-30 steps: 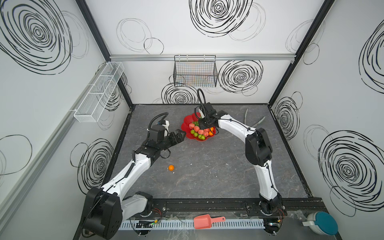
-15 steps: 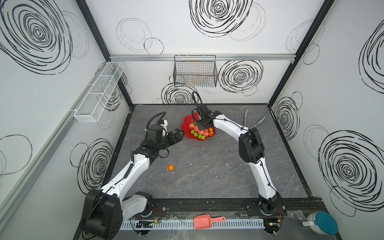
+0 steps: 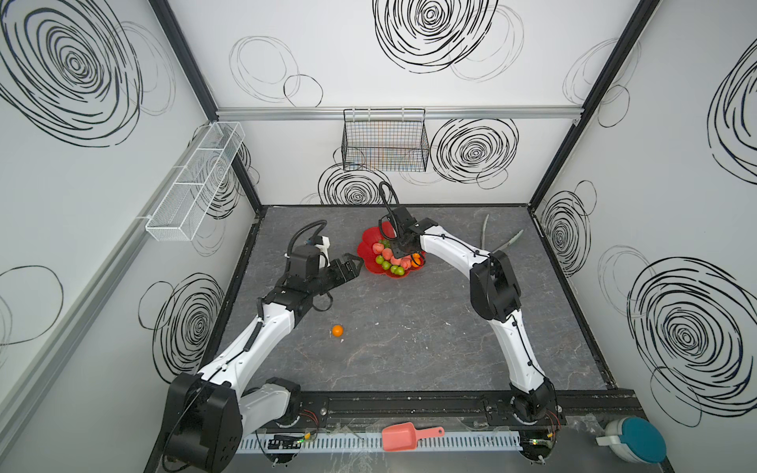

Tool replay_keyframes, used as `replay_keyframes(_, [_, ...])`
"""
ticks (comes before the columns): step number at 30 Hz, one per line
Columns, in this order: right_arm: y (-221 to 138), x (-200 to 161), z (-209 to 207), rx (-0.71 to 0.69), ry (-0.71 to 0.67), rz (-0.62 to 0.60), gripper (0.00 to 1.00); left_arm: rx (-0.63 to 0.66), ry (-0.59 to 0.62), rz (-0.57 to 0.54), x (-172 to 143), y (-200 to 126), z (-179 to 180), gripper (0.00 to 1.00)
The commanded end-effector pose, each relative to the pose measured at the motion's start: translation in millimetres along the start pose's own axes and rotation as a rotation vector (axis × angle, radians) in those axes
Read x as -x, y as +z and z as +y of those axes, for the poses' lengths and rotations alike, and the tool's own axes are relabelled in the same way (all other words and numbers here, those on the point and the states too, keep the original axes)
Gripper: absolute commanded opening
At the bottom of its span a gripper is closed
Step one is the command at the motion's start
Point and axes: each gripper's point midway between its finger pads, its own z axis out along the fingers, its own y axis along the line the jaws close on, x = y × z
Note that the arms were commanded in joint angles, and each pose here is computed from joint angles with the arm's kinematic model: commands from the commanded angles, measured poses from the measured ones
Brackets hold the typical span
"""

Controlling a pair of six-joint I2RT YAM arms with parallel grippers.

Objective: Arrange fruit in a fruit bowl
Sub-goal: Place the fruit in the fruit bowl, then pick up the fruit from the middle-left of the table.

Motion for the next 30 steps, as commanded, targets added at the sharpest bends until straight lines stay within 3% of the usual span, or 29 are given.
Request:
replay_keyframes(1, [-11.3,8.7,0.1,-0.015,-0.008,-0.013,0.46,-0.017,0.025,-0.021,4.7,-5.5,-3.6,0.96])
replay_keyframes(8, [-50.9,29.4,15.2,0.032,-0.020,-0.090,0.46,0.016,0.040,-0.028,6.7,-19.2,-1.4,0.96])
replay_keyframes(15, [-75.9,21.8,42.7,0.061,-0.060,-0.115,0.46,0.117,0.030,-0.052,6.9,-42.8,21.0,0.96])
replay_keyframes(23, [-91.8,-25.7,117.9,0.221,-0.090,-0.093,0.46,0.322,-0.106,-0.129,-1.7,-94.7,80.3,0.96])
replay_keyframes(30, [-100.8,-77.7,190.7,0.351,-0.128,-0.063,0.46,0.424,-0.197,-0.167,-23.5,-126.9,106.2,0.96])
